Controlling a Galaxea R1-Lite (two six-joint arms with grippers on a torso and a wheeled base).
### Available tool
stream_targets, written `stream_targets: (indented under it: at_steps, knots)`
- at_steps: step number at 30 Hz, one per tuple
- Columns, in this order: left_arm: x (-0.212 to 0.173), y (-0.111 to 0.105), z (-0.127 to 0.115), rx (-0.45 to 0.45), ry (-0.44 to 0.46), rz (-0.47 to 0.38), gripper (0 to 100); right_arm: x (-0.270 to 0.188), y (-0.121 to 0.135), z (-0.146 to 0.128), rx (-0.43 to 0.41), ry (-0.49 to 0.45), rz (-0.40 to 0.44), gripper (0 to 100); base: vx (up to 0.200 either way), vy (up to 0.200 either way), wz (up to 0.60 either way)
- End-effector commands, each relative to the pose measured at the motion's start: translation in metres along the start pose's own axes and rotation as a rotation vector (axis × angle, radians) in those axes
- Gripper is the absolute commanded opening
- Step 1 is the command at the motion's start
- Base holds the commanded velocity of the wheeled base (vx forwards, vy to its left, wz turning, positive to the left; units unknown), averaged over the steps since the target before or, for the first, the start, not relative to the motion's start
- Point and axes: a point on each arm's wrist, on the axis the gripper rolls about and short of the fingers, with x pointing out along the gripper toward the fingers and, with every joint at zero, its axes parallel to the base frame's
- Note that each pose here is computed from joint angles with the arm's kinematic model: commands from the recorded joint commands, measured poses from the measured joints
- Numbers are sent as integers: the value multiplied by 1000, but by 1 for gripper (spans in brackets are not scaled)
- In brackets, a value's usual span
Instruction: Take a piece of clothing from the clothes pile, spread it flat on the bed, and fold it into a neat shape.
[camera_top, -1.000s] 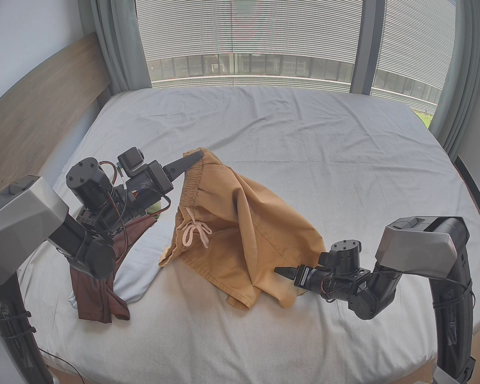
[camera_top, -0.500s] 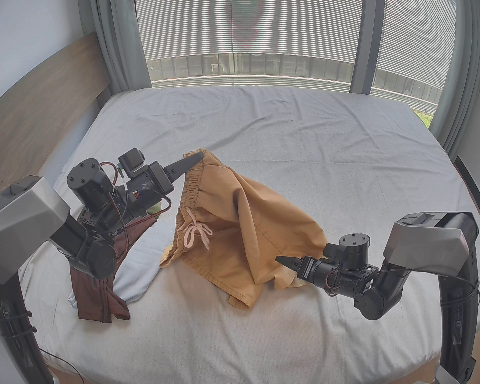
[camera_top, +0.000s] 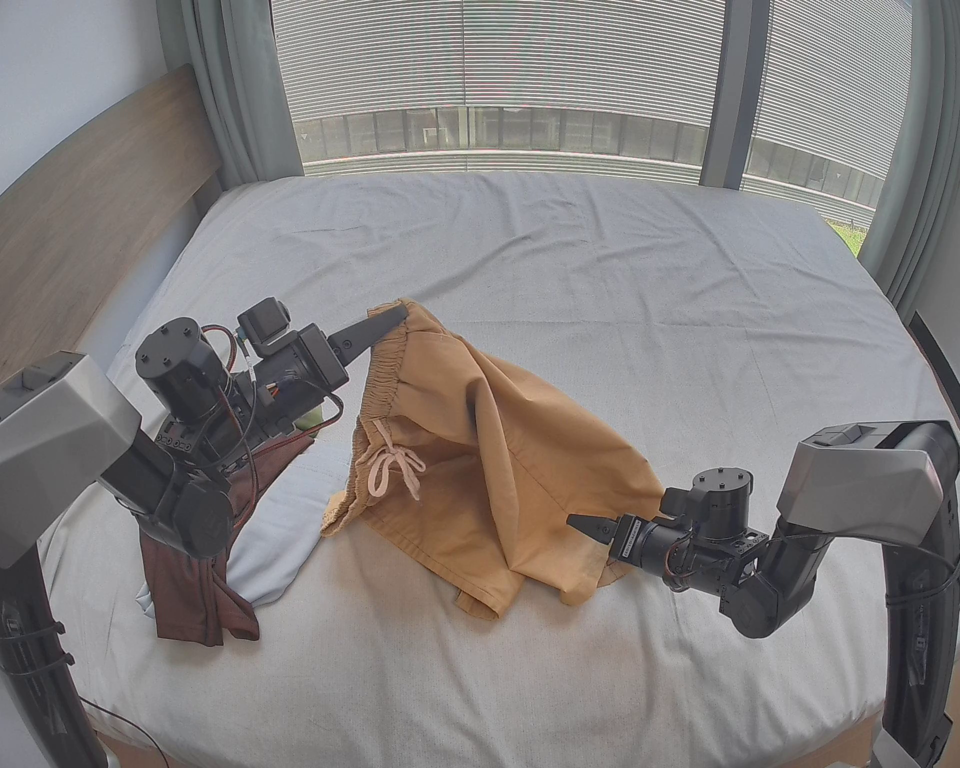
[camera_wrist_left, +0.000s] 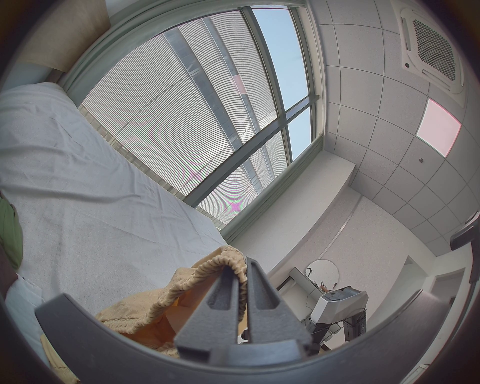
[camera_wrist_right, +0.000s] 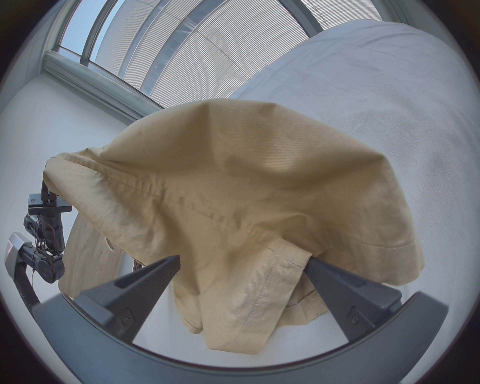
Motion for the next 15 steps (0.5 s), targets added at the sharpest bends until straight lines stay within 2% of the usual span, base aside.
stream_targets:
  at_steps: [1, 8, 15]
  knots:
    - [0, 0, -1, -2, 2, 0, 0, 5, 3, 1, -2, -8, 16, 100, 0, 0, 0]
    - [0, 1, -1, -2, 2, 2, 0, 4, 10, 8, 34, -70, 70, 100, 0, 0, 0]
    - [0, 0, 0, 0, -1, 0, 0, 11, 4, 3, 48, -61, 62, 100, 0, 0, 0]
